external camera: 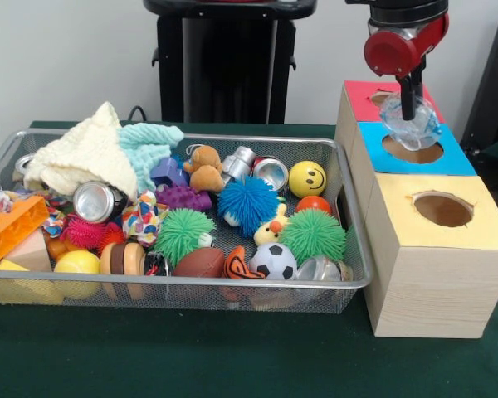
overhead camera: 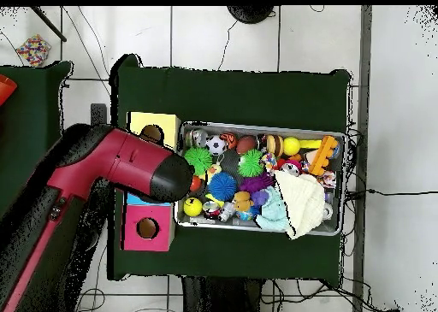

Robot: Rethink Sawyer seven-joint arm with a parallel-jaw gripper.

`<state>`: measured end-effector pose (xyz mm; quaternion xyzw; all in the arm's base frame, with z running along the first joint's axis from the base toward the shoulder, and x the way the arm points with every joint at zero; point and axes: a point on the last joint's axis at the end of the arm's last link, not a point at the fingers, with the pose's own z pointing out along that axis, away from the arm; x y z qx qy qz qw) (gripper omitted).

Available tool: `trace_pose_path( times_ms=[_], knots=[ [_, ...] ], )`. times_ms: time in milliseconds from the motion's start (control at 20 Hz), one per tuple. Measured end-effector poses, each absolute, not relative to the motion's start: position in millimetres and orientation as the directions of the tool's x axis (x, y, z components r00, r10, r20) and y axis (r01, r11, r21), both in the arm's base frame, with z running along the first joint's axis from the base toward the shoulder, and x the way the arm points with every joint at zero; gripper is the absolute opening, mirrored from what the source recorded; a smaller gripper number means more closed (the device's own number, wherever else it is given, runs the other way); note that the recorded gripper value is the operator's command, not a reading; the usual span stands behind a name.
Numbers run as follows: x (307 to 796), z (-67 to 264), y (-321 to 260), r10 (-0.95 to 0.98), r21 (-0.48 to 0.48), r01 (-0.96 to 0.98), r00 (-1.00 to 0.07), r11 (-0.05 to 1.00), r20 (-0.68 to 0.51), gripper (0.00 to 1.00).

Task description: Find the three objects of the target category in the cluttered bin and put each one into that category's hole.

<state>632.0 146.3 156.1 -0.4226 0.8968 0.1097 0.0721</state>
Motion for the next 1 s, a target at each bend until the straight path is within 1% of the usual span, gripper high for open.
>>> trace_pose_path(
  times_ms=[1000],
  knots=[
    [628,151,157,-0.755,0.139,-0.784,-0.62,0.605,-0.212,0.0]
  ],
)
